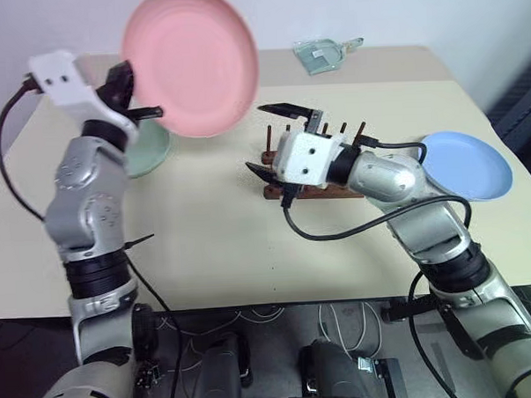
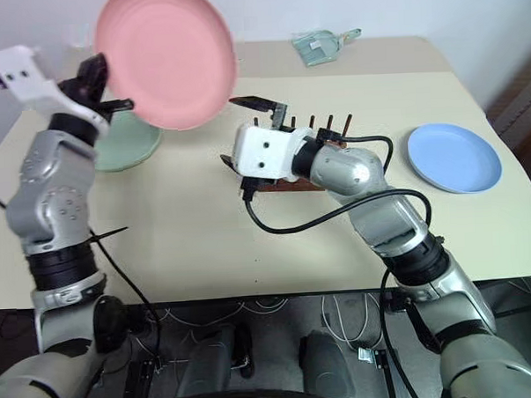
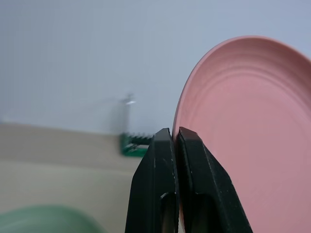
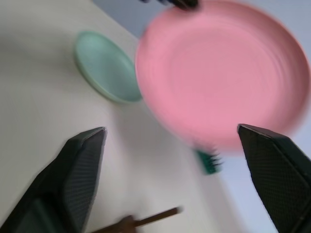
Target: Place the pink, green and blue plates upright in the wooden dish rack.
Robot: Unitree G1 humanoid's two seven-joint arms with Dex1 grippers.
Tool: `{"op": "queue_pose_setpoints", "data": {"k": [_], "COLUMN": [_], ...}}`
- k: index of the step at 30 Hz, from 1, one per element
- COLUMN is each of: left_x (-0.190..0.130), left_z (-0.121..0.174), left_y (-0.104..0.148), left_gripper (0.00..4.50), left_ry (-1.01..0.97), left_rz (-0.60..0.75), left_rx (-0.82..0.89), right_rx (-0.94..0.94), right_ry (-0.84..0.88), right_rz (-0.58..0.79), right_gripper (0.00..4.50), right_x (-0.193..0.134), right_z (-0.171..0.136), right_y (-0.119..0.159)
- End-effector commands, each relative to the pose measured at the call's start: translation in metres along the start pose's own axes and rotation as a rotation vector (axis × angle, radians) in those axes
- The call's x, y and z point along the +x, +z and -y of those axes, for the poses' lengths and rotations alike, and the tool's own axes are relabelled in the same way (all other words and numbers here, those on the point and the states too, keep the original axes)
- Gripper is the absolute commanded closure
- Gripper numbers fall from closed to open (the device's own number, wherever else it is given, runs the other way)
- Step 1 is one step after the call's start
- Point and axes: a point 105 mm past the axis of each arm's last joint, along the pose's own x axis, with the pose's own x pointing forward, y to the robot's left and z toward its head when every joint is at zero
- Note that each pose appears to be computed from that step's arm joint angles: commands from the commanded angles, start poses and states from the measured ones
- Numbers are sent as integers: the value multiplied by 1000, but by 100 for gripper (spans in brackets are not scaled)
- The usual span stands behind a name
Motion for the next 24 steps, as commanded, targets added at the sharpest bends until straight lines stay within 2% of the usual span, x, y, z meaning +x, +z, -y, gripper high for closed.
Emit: {"op": "queue_pose_setpoints", "data": {"k": [1, 8, 13, 16, 18, 21, 22, 23, 24], "left_x": [1, -4, -6, -7, -7, -7, -7, -7, -7], "left_z": [22, 48, 49, 52, 53, 53, 54, 54, 55], "left_y": [24, 21, 17, 15, 14, 13, 12, 12, 11], "left_gripper": [450, 450, 450, 450, 450, 450, 450, 450, 450], "left_ry": [-55, -134, -138, -153, -157, -160, -160, -164, -167], "left_rz": [85, 64, 46, 30, 26, 18, 16, 12, 9], "left_rx": [20, 9, -5, -9, -5, -6, -8, -12, -15], "right_rx": [-137, -255, -277, -292, -297, -315, -325, -338, -346], "right_ry": [-64, -106, -117, -125, -128, -133, -135, -136, -136], "right_rz": [1, -66, -94, -100, -96, -95, -96, -104, -109], "right_gripper": [8, 8, 8, 85, 176, 348, 381, 436, 444], "right_x": [9, 18, 19, 20, 20, 21, 20, 20, 19], "right_z": [8, 11, 11, 12, 13, 14, 15, 15, 15], "right_y": [4, -12, -21, -22, -21, -21, -21, -23, -24]}}
